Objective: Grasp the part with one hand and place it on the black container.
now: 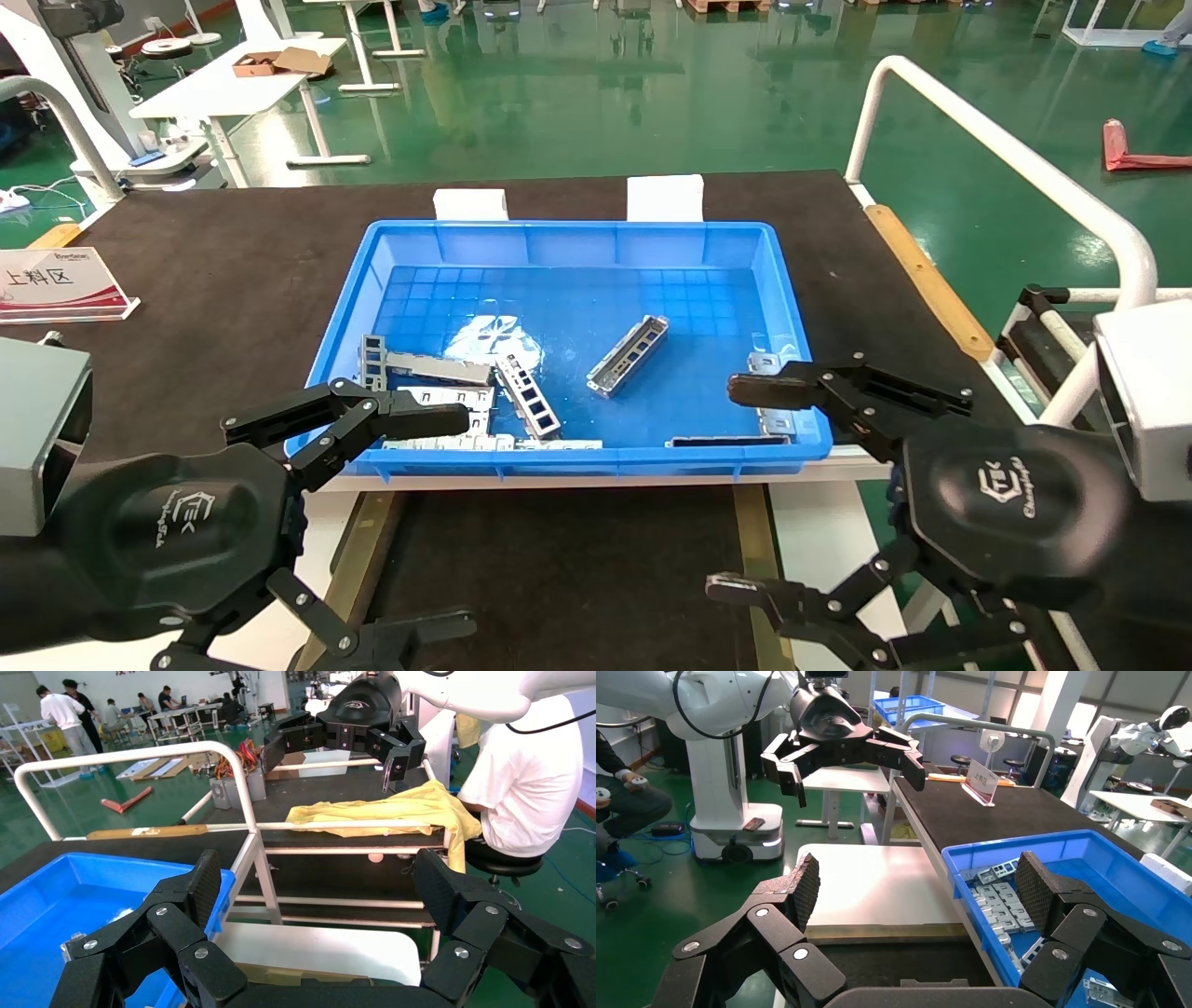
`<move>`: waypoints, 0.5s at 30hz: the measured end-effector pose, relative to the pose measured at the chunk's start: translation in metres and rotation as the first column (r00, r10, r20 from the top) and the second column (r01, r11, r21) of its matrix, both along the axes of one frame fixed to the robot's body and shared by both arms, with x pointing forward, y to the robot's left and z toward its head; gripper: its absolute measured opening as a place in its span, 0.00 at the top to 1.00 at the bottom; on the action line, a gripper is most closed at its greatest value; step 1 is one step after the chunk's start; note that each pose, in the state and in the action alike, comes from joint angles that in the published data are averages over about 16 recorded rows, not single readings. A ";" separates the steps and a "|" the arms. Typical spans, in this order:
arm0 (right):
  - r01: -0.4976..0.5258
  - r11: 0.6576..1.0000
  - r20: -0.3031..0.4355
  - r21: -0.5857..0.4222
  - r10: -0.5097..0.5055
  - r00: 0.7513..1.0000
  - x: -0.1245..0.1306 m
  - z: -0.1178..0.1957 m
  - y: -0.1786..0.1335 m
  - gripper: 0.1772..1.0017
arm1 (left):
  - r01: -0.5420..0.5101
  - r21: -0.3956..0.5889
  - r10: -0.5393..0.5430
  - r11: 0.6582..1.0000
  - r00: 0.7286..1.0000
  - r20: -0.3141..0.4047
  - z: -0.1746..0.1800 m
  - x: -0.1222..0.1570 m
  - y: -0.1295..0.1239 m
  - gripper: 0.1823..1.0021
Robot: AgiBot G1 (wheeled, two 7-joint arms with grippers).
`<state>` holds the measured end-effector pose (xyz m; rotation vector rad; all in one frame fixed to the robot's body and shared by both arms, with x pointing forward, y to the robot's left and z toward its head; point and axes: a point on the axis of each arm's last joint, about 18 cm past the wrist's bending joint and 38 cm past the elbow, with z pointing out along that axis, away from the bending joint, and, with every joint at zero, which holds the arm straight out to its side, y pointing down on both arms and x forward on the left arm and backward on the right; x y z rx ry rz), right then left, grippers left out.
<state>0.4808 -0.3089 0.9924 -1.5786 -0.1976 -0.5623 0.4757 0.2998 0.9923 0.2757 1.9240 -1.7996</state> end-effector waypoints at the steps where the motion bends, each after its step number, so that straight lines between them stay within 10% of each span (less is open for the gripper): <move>1: 0.000 1.000 0.000 0.000 0.000 1.000 0.000 0.000 0.000 0.00 | 0.000 0.000 0.000 1.000 1.000 0.000 0.000 0.000 0.000 0.00; 15: 0.000 1.000 0.000 0.000 0.000 1.000 0.000 0.000 0.000 0.00 | 0.000 0.000 0.000 1.000 1.000 0.000 0.000 0.000 0.000 0.00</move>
